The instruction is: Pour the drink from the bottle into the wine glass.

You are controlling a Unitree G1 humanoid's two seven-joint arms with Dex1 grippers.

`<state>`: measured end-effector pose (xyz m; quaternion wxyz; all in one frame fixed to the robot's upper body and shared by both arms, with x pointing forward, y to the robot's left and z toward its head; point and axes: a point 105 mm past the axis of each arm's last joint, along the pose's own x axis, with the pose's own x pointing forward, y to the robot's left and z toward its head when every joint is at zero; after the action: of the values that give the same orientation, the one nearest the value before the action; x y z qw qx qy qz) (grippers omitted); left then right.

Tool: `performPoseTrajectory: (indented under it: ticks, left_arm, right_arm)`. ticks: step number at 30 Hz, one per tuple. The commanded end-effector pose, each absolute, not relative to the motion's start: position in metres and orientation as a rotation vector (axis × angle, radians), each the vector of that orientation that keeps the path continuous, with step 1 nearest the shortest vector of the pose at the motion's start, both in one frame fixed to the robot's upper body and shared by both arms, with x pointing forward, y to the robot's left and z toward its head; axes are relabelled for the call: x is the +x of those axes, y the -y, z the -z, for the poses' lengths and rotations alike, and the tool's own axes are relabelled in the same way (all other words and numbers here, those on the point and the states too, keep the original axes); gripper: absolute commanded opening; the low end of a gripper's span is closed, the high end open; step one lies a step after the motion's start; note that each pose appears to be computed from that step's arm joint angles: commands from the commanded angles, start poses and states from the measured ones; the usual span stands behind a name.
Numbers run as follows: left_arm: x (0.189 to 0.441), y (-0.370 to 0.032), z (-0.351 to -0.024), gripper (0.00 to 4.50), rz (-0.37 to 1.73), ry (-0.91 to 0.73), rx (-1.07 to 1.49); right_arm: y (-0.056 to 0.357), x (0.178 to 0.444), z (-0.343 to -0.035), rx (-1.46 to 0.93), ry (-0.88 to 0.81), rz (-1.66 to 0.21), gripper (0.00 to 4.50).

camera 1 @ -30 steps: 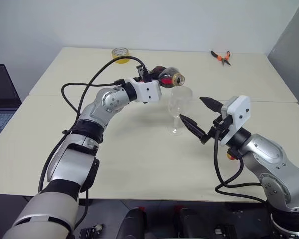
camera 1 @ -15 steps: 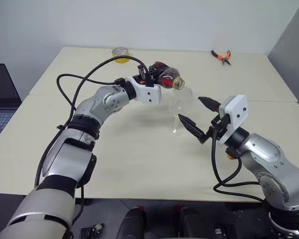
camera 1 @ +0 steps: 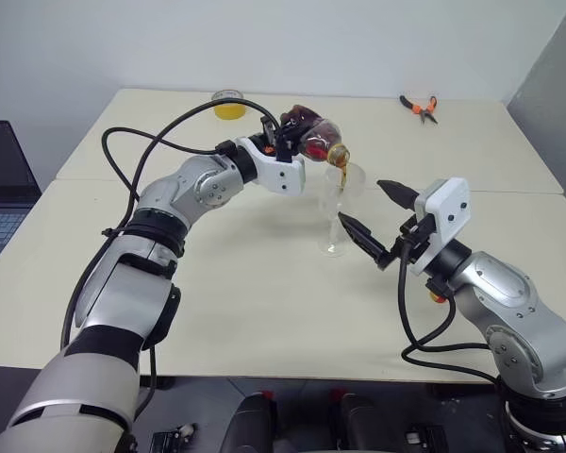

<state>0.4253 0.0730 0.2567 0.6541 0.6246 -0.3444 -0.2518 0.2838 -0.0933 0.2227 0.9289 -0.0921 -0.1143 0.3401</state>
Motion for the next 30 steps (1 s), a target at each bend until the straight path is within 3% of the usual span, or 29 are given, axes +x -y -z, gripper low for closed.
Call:
performPoseTrajectory:
  ticks: [1,30]
  left_arm:
    - [0.4220,-0.0701,-0.2851,0.54,0.512,0.869,1.424]
    - [0.4236,-0.0670,-0.2913,0.51,0.479,0.906,1.460]
  right_arm:
    - [0.0936,0.2794,-0.2358,-0.198,0.296,-0.694,4.50]
    - [0.0913,0.2762,-0.2310,-0.192,0.279,-0.707,4.50]
